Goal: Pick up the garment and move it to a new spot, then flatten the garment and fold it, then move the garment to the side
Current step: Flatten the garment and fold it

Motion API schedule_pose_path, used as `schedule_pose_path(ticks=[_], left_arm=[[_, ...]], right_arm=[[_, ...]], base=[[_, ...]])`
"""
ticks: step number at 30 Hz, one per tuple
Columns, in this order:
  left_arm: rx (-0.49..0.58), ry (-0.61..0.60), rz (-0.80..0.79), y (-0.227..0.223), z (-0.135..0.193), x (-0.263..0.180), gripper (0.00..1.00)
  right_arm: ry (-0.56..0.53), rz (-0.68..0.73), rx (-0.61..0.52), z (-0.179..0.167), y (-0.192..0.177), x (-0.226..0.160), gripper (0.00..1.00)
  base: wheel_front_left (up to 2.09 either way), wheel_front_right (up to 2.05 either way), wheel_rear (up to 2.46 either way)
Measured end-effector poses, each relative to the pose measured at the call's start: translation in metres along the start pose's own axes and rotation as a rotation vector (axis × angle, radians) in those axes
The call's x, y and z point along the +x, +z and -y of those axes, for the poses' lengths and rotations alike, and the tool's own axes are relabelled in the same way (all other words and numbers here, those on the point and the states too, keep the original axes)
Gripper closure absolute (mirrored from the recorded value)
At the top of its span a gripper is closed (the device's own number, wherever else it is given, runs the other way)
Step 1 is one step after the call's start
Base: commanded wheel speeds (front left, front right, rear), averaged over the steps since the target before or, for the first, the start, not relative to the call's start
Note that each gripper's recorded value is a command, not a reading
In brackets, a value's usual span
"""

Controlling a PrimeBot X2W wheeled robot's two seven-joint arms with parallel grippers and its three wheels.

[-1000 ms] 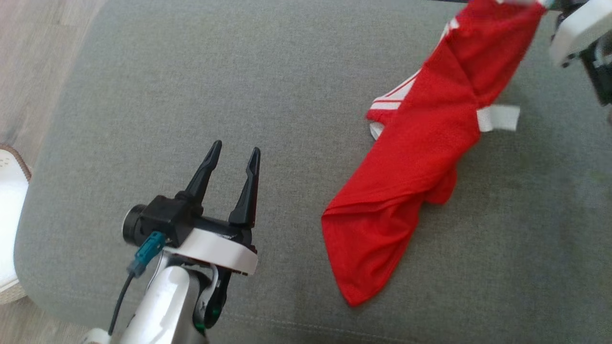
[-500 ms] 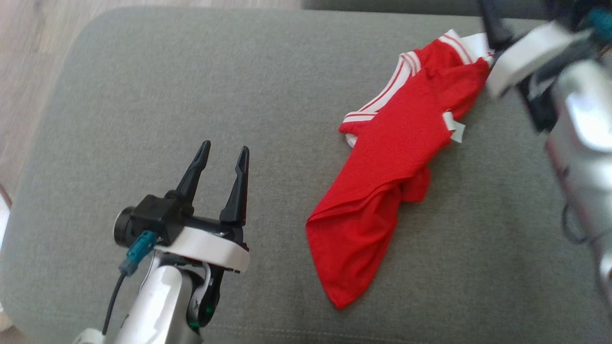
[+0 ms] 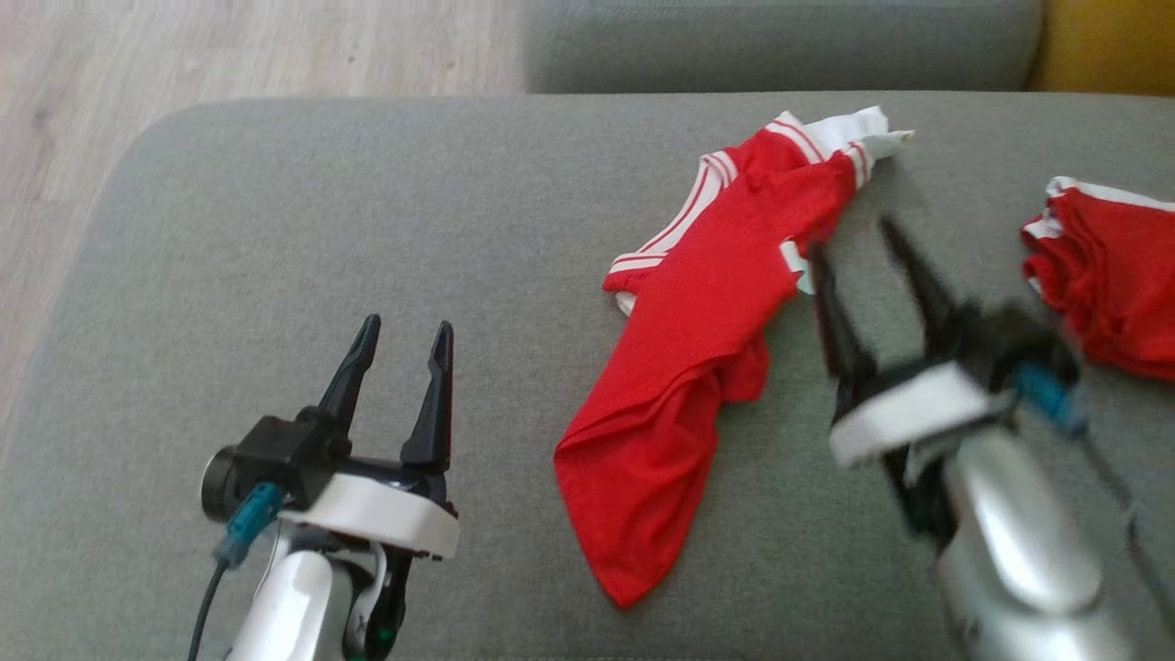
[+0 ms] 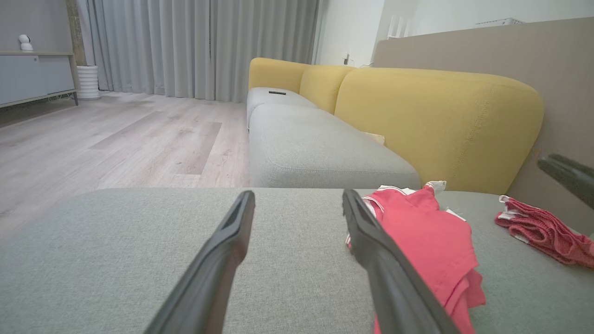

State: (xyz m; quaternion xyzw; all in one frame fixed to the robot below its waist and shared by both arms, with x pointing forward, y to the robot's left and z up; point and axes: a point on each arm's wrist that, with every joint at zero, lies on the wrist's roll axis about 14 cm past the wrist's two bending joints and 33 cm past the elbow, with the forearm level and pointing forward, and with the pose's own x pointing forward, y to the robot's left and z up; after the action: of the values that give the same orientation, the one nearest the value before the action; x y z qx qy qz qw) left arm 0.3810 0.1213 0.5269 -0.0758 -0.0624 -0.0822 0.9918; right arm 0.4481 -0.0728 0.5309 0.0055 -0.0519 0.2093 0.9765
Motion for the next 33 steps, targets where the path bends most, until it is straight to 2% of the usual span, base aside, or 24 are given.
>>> schedule_pose_path(ticks=[5, 10, 26, 33], left_arm=[[-0.006, -0.009, -0.009, -0.003, 0.004, -0.004, 0.0], [-0.002, -0.022, -0.021, -0.007, 0.008, -0.005, 0.0], [-0.004, -0.021, -0.048, -0.016, 0.008, -0.007, 0.0], [-0.005, -0.004, -0.079, -0.026, 0.001, -0.008, 0.0]], right_arm=[[-0.059, -0.06, 0.083, -0.008, -0.028, -0.041, 0.0], [-0.083, -0.092, 0.104, -0.009, -0.039, -0.059, 0.0], [-0.072, -0.121, 0.136, -0.013, -0.048, -0.05, 0.0], [-0.12, -0.205, 0.263, 0.002, -0.072, -0.027, 0.0]], base=[[0.0, 0.0, 0.0], [0.0, 0.0, 0.0], [0.0, 0.0, 0.0], [0.0, 0.0, 0.0]])
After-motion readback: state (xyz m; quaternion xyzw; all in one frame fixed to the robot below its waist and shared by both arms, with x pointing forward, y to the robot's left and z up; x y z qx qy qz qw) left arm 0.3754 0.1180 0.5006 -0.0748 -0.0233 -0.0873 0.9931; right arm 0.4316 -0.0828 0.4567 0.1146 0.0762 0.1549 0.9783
